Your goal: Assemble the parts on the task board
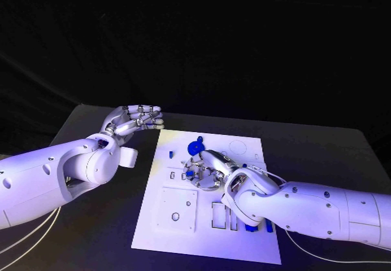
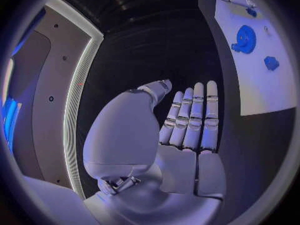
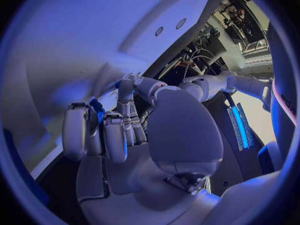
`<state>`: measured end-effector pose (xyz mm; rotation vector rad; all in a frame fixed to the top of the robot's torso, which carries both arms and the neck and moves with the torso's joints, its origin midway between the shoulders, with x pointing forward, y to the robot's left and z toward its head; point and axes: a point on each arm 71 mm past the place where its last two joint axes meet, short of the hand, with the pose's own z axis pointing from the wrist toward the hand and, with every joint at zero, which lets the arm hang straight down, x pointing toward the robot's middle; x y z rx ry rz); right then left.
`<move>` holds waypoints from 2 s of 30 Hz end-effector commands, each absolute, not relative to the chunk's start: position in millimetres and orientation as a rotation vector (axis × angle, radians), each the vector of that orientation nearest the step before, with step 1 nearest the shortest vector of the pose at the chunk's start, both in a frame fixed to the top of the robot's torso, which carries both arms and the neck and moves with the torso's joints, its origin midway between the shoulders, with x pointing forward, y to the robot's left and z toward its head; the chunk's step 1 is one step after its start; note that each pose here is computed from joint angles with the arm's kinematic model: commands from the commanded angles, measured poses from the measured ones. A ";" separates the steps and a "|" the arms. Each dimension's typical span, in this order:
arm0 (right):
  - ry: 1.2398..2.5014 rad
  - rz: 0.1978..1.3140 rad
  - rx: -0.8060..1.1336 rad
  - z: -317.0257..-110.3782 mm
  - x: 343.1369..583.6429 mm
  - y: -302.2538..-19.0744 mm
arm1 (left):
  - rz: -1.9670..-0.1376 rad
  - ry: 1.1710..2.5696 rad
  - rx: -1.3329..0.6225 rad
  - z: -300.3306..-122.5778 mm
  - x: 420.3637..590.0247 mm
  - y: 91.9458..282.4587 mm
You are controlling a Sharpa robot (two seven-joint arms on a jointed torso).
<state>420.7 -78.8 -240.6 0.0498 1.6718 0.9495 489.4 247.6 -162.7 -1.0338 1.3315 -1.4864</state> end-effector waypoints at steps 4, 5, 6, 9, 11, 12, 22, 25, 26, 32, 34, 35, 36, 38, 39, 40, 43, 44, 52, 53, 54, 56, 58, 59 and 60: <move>1.671 0.953 0.040 -240.8 420.0 -78.7 | -1.504 1.333 -1.024 -161.7 489.0 246.0; 1.672 0.953 0.040 -240.9 420.1 -78.9 | -1.504 1.334 -1.024 -161.7 489.0 246.0; 1.672 0.952 0.040 -240.9 420.1 -78.9 | -1.504 1.334 -1.024 -161.7 489.0 246.0; 1.673 0.952 0.040 -240.9 420.1 -79.2 | -1.505 1.334 -1.024 -161.7 489.0 246.0; 1.673 0.951 0.040 -240.9 420.0 -79.4 | -1.504 1.334 -1.024 -161.7 489.0 246.1; 1.673 0.951 0.040 -240.9 420.0 -79.4 | -1.504 1.334 -1.024 -161.7 489.0 246.1; 1.671 0.951 0.042 -240.6 419.8 -80.3 | -1.504 1.334 -1.024 -161.7 489.1 246.1; 1.668 0.950 0.043 -240.4 419.7 -80.9 | -1.504 1.334 -1.024 -161.7 489.1 246.3; 1.668 0.949 0.044 -240.4 419.7 -81.1 | -1.503 1.334 -1.024 -161.7 489.1 246.4; 1.665 0.947 0.044 -240.2 419.6 -81.8 | -1.502 1.334 -1.025 -161.8 489.1 246.5; 1.663 0.947 0.044 -240.0 419.5 -82.0 | -1.502 1.334 -1.025 -161.8 489.1 246.6; 1.663 0.946 0.044 -239.9 419.5 -82.0 | -1.502 1.334 -1.025 -161.8 489.1 246.6; 1.662 0.945 0.044 -239.9 419.5 -82.2 | -1.502 1.334 -1.025 -161.8 489.2 246.6; 1.662 0.943 0.045 -239.9 419.6 -82.6 | -1.502 1.334 -1.025 -161.8 489.2 246.6; 1.661 0.941 0.045 -240.0 419.7 -83.0 | -1.502 1.334 -1.025 -161.8 489.2 246.6; 1.661 0.938 0.044 -240.0 419.8 -83.3 | -1.502 1.333 -1.025 -161.8 489.2 246.7; 1.659 0.932 0.042 -240.1 420.1 -84.2 | -1.502 1.334 -1.025 -161.9 489.3 246.7; 1.658 0.929 0.039 -240.0 420.2 -84.6 | -1.502 1.334 -1.025 -161.9 489.3 246.6; 1.660 0.909 0.032 -240.7 421.0 -87.1 | -1.502 1.334 -1.025 -162.0 489.5 246.4; 1.660 0.908 0.032 -240.8 421.1 -87.3 | -1.502 1.334 -1.025 -162.0 489.5 246.4; 1.661 0.907 0.032 -240.8 421.1 -87.5 | -1.502 1.334 -1.025 -162.1 489.5 246.4; 1.662 0.904 0.032 -240.9 421.1 -88.1 | -1.502 1.334 -1.025 -162.1 489.6 246.3; 1.663 0.903 0.031 -240.9 421.0 -88.4 | -1.502 1.334 -1.025 -162.1 489.6 246.3; 1.664 0.902 0.031 -240.9 420.9 -88.6 | -1.502 1.335 -1.025 -162.1 489.6 246.3; 1.665 0.901 0.031 -240.9 420.8 -88.8 | -1.502 1.335 -1.025 -162.2 489.6 246.3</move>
